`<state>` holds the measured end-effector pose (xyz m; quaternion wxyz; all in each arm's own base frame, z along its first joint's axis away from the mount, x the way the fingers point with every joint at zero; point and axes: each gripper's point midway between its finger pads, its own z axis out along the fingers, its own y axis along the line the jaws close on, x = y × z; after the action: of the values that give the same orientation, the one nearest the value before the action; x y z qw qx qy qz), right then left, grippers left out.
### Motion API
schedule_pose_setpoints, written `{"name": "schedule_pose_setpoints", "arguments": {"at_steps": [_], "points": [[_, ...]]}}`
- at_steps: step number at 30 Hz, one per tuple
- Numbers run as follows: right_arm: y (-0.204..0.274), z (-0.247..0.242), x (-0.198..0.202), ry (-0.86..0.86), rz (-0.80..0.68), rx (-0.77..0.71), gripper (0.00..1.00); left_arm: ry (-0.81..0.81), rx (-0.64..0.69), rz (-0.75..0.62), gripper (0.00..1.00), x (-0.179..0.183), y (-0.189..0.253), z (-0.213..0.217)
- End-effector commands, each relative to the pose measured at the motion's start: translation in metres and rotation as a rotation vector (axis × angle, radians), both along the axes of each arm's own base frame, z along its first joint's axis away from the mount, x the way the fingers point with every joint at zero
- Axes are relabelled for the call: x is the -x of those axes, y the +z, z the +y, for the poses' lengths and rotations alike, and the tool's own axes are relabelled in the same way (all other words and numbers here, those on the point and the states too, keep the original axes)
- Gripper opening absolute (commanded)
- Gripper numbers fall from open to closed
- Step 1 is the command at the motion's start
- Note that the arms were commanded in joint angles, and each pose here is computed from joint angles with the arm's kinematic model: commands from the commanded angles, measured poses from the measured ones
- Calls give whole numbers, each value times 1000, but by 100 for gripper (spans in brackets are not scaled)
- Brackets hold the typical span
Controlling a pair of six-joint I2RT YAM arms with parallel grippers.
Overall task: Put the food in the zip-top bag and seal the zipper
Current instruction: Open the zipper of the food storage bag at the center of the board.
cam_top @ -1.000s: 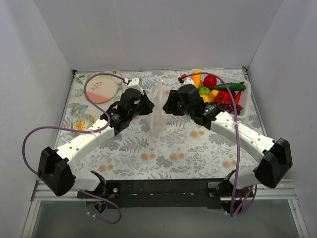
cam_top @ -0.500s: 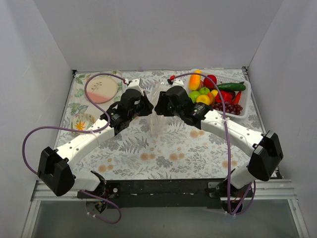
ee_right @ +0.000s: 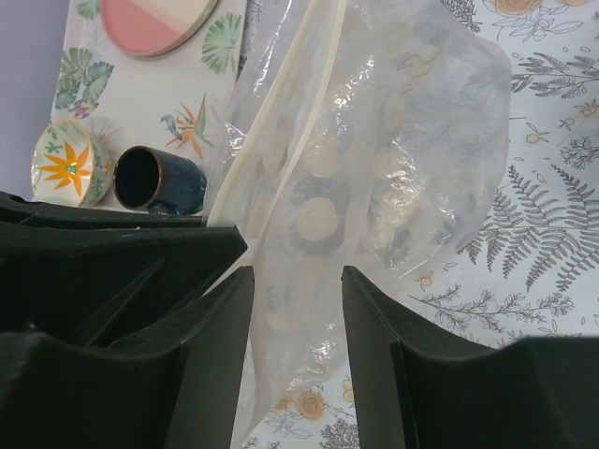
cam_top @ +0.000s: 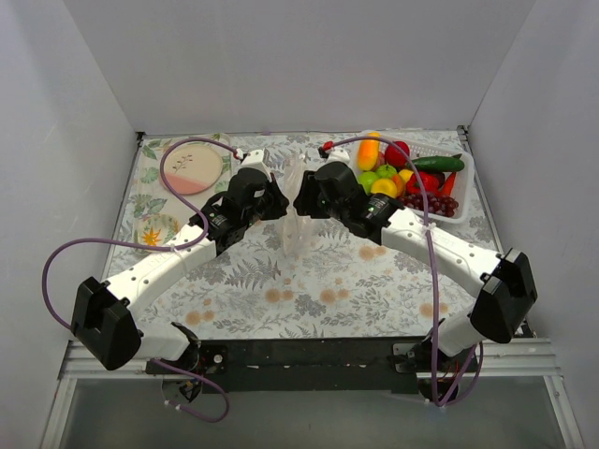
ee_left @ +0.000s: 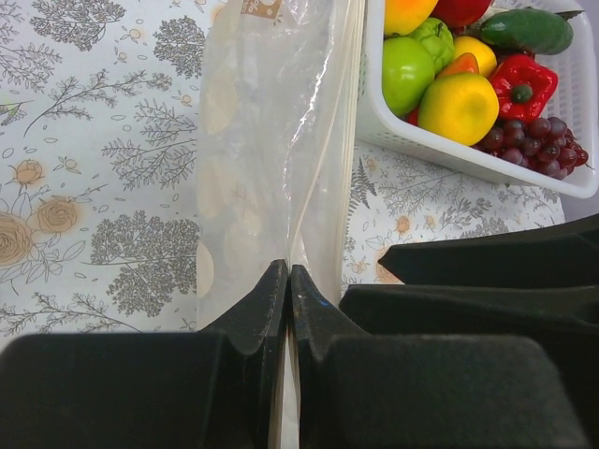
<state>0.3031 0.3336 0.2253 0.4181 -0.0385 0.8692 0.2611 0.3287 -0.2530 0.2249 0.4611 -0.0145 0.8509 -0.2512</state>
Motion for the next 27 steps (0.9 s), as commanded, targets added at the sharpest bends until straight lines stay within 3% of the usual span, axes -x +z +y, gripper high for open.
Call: {"name": "schedule_pose_setpoints", "arguments": {"at_steps": [1,10,20,26,27], "points": [[43,-8,-5,-51,-104,-74,52,9,13,-55,0,-1,25,4],[46,2,-2,-14,-94,-87,52,10,19,-62,0,-1,28,4],[20,21,-19,7,-46,11,50,27,5,-71,0,-1,28,10],[12,-11,-27,-58,-48,87,28,115,-44,-134,0,-9,48,37],[8,-17,-29,-62,-40,109,15,139,-53,-152,0,-11,54,43]]}}
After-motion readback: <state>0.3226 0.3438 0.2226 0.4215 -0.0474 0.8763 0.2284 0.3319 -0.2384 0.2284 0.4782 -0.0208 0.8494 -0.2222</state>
